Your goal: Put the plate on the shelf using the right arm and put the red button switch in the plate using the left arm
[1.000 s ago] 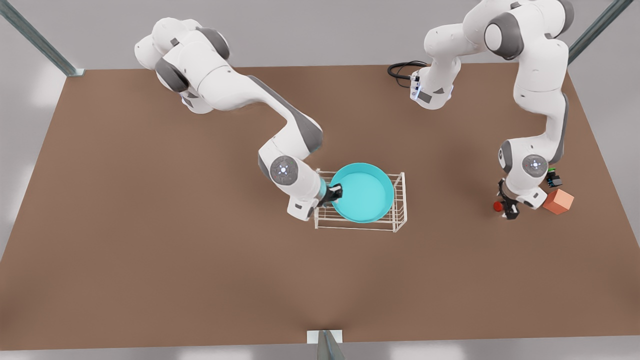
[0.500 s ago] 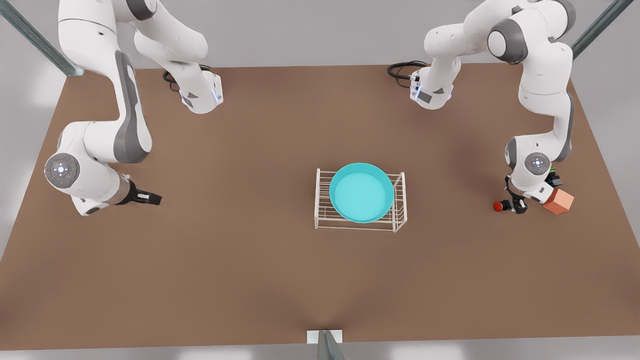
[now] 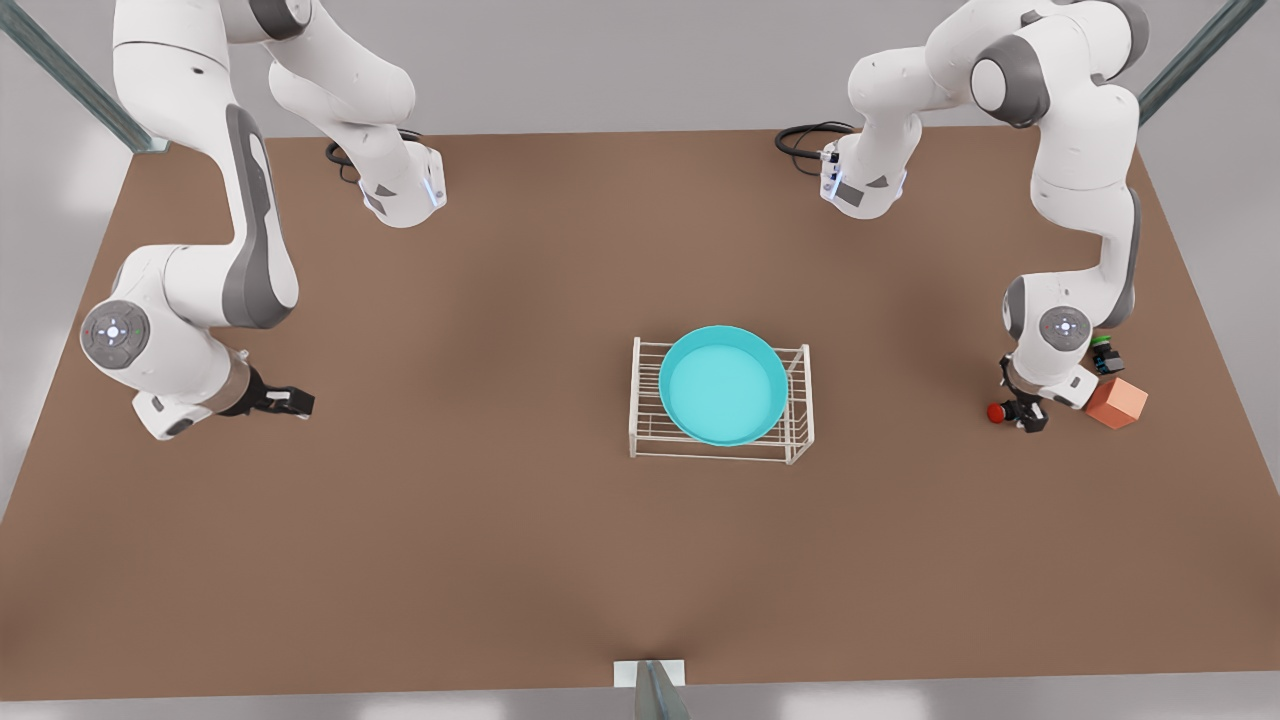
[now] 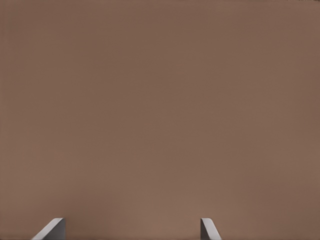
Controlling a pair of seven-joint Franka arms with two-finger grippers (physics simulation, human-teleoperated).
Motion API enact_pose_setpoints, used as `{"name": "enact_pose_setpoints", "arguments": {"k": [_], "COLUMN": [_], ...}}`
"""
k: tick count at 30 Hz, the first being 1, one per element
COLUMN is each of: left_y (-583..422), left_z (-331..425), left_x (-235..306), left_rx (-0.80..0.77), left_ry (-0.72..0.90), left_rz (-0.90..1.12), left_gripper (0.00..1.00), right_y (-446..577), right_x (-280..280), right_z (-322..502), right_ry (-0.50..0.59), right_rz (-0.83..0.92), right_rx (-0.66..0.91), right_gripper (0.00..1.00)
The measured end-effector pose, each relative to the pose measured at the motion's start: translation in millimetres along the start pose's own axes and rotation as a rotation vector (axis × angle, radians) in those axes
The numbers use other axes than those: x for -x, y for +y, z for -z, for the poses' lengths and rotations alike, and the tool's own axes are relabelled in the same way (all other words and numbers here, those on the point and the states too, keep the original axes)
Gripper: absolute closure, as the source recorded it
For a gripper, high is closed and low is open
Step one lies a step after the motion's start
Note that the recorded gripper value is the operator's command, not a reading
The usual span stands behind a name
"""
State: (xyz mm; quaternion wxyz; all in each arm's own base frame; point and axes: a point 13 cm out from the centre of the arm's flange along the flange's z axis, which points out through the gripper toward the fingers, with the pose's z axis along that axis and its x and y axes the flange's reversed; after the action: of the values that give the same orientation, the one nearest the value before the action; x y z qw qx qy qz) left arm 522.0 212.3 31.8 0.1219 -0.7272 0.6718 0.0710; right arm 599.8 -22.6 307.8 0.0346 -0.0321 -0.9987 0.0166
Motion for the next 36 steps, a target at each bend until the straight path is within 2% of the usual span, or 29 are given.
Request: {"name": "enact_pose_setpoints", "arguments": {"k": [1,3,5,8,10,19,22,25,28,32,36], "left_y": [0,1,1,1,0,-31,-99,-162,-181,-139,-53], "left_z": [0,-1,-2,-2,-1,42,114,229,343,442,460], "left_x": [0,-1,-4,-6,-6,-20,-73,-152,-241,-328,-441], "left_rx": [0.001,0.002,0.004,0.005,0.004,-0.007,-0.076,-0.136,-0.143,-0.074,0.032], "left_ry": [0.000,0.001,0.003,0.004,0.004,-0.002,0.063,0.190,0.331,0.422,0.397], "left_rz": [0.003,0.008,0.009,0.016,0.021,0.015,0.032,0.048,0.018,-0.068,-0.223], "left_gripper": [0.16,0.25,0.38,0.50,0.54,0.53,0.53,0.53,0.53,0.53,0.53], "right_y": [0,0,0,1,1,3,3,2,1,1,2], "right_x": [0,1,2,2,3,3,4,4,3,3,3], "right_z": [0,-1,-2,-2,-2,-3,-2,0,-1,-1,-1], "right_ry": [-0.001,-0.002,-0.003,-0.004,-0.004,-0.004,-0.007,-0.009,-0.007,-0.006,-0.006], "right_rz": [0.007,0.019,0.030,0.041,0.044,0.076,0.084,0.089,0.093,0.099,0.104], "right_rx": [0.000,0.001,0.001,0.011,0.021,0.033,0.033,0.033,0.033,0.034,0.034], "right_gripper": [0.00,0.00,0.00,0.00,0.00,0.00,0.00,0.00,0.00,0.00,0.00]}}
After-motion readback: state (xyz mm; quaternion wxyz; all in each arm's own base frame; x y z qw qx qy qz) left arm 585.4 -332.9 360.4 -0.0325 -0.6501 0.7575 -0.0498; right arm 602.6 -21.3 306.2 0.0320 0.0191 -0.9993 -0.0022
